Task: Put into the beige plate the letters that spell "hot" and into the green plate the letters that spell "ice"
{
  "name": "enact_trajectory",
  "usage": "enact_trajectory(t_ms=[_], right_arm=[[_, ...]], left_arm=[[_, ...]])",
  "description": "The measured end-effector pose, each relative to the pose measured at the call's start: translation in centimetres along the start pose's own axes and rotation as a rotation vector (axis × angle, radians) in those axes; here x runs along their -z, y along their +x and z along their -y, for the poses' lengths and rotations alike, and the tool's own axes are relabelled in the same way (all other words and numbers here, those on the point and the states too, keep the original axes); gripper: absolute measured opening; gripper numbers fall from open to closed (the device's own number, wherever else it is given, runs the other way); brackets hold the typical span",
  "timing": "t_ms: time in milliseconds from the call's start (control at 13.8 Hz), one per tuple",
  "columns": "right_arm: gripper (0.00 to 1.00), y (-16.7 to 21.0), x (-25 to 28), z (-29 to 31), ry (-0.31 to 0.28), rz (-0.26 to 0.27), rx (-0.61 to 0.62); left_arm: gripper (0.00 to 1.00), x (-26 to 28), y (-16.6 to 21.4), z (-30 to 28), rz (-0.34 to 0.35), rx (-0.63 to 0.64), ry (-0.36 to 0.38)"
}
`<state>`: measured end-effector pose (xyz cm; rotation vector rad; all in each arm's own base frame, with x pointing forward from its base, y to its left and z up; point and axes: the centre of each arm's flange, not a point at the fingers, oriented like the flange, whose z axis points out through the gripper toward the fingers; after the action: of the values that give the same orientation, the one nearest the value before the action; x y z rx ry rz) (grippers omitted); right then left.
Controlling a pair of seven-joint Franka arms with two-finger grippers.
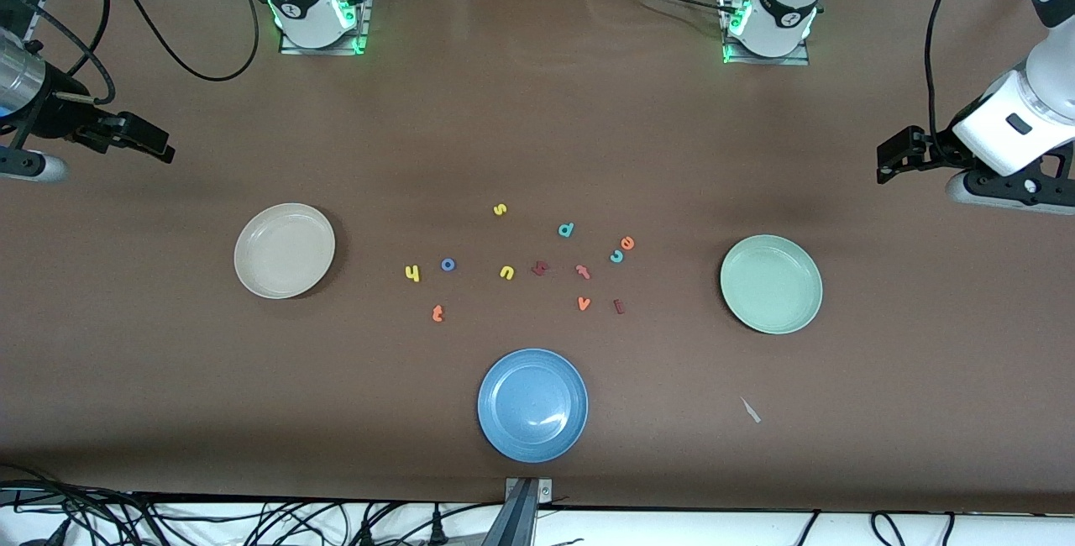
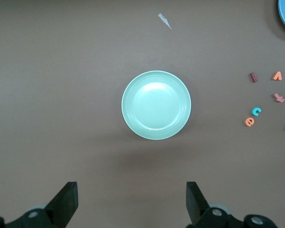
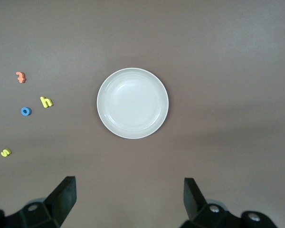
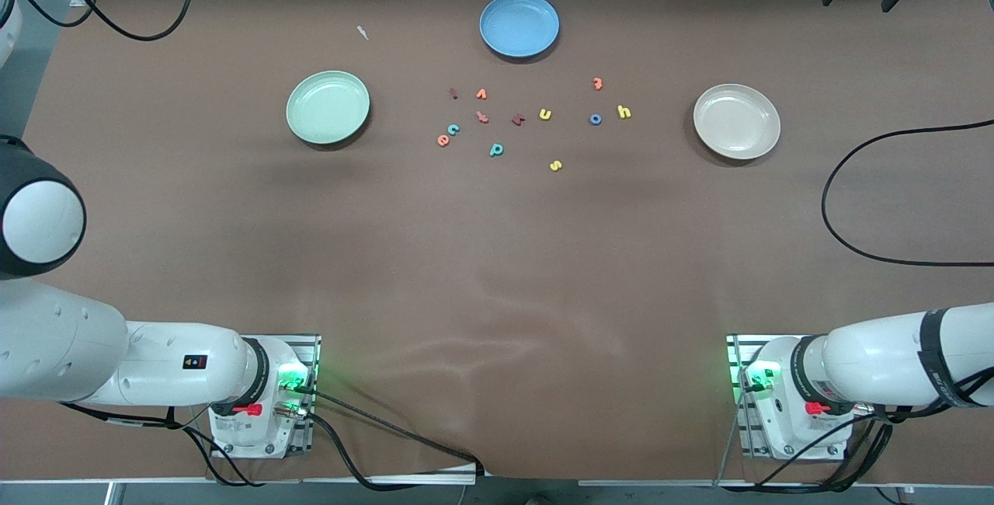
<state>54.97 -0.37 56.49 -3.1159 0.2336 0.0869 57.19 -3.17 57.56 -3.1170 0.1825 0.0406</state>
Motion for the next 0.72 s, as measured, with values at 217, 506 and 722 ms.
enact_trajectory(t_ms=[217,506,722], right_arm=[[1.00,0.0,0.0,0.0,0.000,0.000,0.000],[1.00,0.0,0.0,0.0,0.000,0.000,0.000],[1.00,0.0,0.0,0.0,0.000,0.000,0.000]], left_arm=[[1.00,0.1,-0.8,-0.9,-0.007,-0.015,0.002],[1.00,0.1,-0.9,-1.5,-0.006,-0.024,0.002],[1.00,0.1,-0.9,-1.4,-0.006,-0.023,0.002]])
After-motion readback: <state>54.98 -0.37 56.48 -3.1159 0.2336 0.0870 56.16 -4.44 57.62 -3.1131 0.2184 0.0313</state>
